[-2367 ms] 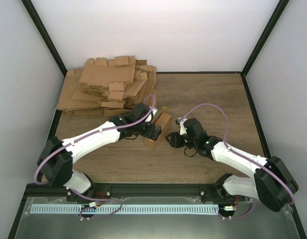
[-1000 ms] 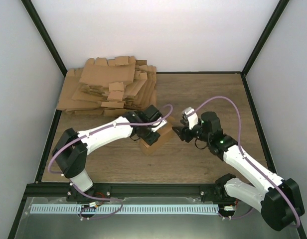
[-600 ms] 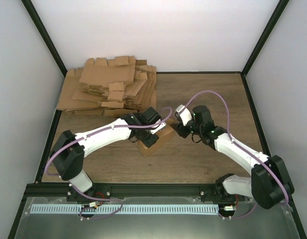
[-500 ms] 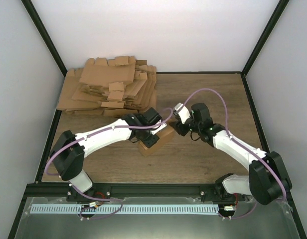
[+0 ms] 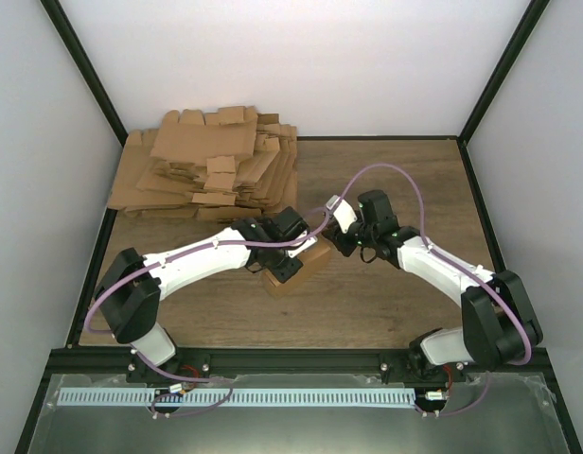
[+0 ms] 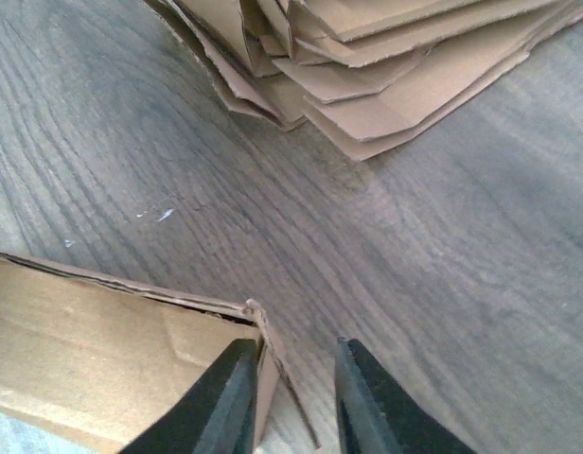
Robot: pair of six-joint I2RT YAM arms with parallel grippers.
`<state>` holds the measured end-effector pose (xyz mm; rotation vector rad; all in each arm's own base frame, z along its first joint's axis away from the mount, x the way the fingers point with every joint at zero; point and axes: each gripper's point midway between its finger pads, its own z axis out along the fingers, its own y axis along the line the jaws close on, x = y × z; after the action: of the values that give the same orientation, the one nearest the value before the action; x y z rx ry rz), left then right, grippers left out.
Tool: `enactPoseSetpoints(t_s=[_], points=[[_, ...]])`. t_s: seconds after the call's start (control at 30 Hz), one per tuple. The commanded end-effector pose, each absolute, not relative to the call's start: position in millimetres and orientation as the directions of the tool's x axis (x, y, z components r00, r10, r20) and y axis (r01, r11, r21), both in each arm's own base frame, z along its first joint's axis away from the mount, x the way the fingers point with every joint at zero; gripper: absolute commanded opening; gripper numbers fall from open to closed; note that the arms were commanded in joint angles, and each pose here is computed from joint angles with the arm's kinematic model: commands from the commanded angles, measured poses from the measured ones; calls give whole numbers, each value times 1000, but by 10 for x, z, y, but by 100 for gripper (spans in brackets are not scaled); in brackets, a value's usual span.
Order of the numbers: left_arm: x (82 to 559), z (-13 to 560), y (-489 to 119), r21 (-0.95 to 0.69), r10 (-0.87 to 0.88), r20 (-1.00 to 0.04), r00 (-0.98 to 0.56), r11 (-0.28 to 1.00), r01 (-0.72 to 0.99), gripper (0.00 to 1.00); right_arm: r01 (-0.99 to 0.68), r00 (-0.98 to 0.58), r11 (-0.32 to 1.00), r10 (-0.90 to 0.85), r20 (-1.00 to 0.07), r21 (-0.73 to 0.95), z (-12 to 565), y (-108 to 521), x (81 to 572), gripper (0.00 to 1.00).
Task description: Fold the paper box
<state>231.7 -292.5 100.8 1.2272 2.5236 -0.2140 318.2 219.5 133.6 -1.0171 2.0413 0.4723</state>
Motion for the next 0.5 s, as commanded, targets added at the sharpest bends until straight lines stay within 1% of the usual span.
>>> enactPoseSetpoints(t_s=[0.0,0.17,0.27,0.3,0.4,0.47], points=[[2282,1004,-2858,32,752,-335,-567,611,791,46,-819,-339,573,-491,-802,-5,1509,2270,3198,21],[2304,1009,-2845,47,751,-336,-568,615,787,46,-834,-374,548,-486,-790,58,1489,2301,3078,11],[2335,1010,-2837,62,750,-338,-568,621,782,46,-821,-398,565,-470,-787,78,1495,2279,3048,2],[2344,1013,-2839,66,749,-340,-569,622,780,46,-812,-412,577,-463,-785,86,1496,2269,3054,1],[2377,1030,-2824,83,740,-350,-574,635,768,53,-781,-467,611,-433,-771,130,1494,2252,3056,1],[2408,1071,-2825,89,727,-369,-580,648,756,61,-761,-504,627,-410,-760,167,1474,2248,3035,1]])
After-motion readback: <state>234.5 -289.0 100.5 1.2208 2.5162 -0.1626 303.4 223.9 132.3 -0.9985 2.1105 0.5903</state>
